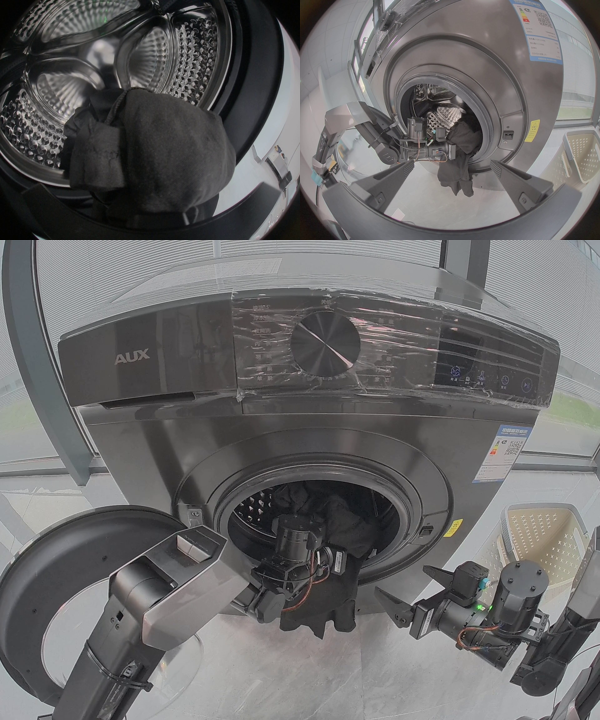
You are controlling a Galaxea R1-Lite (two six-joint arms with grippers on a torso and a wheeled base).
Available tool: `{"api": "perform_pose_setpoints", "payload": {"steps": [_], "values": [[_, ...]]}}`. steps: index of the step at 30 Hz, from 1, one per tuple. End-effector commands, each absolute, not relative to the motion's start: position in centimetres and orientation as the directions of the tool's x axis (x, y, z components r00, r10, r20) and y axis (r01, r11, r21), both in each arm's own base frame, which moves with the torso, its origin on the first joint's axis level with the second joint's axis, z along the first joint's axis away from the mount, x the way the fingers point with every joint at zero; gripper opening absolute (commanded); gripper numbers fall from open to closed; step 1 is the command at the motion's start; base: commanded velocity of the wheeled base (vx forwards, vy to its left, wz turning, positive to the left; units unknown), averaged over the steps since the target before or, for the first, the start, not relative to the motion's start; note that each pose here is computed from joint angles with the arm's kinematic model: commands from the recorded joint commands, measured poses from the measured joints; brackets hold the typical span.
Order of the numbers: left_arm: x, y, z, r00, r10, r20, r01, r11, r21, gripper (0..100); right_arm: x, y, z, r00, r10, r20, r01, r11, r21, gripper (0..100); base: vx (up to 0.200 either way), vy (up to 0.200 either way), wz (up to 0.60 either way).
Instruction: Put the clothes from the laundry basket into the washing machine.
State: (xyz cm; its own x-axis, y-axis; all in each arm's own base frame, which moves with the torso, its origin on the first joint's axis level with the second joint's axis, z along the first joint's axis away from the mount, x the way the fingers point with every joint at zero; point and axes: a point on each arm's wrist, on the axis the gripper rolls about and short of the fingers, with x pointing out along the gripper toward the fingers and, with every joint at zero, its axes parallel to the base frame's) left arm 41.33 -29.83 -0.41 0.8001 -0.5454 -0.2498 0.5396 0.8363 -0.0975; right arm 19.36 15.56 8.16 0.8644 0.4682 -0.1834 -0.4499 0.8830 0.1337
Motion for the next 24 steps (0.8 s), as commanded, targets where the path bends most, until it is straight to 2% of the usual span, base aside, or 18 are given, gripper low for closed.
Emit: {"api": "perform_pose_setpoints", "payload": {"steps": [1, 6, 7, 10, 12, 20, 21, 24], "values": [[42.3, -30.3, -0.3, 0.819, -0.541, -0.19, 0.531, 0.841, -0.104, 0, 19.4, 15.6, 8.2, 0.864, 0.469, -0.183, -0.45, 0.883, 0.134, 100, 0.0, 0.0, 0.0], [44.7, -29.8, 3.2, 0.885, -0.463, -0.047, 0.455, 0.883, -0.116, 0, 19.3, 15.6, 8.1, 0.863, 0.47, -0.184, -0.451, 0.882, 0.134, 100, 0.0, 0.0, 0.0], [44.7, -29.8, 3.2, 0.885, -0.463, -0.047, 0.455, 0.883, -0.116, 0, 19.3, 15.6, 8.1, 0.863, 0.47, -0.184, -0.451, 0.882, 0.134, 100, 0.0, 0.0, 0.0], [46.4, -28.8, 5.1, 0.919, -0.392, 0.035, 0.393, 0.91, -0.128, 0, 19.3, 15.6, 8.1, 0.863, 0.47, -0.184, -0.451, 0.882, 0.134, 100, 0.0, 0.0, 0.0], [47.0, -28.0, 5.7, 0.929, -0.366, 0.053, 0.37, 0.92, -0.131, 0, 19.3, 15.6, 8.1, 0.863, 0.47, -0.184, -0.451, 0.882, 0.134, 100, 0.0, 0.0, 0.0], [47.0, -27.8, 5.6, 0.93, -0.363, 0.053, 0.367, 0.921, -0.133, 0, 19.3, 15.6, 8.1, 0.863, 0.469, -0.187, -0.451, 0.883, 0.133, 100, 0.0, 0.0, 0.0], [46.8, -28.0, 5.5, 0.929, -0.368, 0.05, 0.371, 0.919, -0.132, 100, 19.3, 15.6, 8.1, 0.863, 0.469, -0.187, -0.451, 0.883, 0.133, 100, 0.0, 0.0, 0.0], [46.1, -28.3, 4.9, 0.925, -0.38, 0.014, 0.378, 0.917, -0.128, 100, 19.3, 15.6, 8.1, 0.863, 0.469, -0.185, -0.451, 0.882, 0.133, 100, 0.0, 0.0, 0.0]]}}
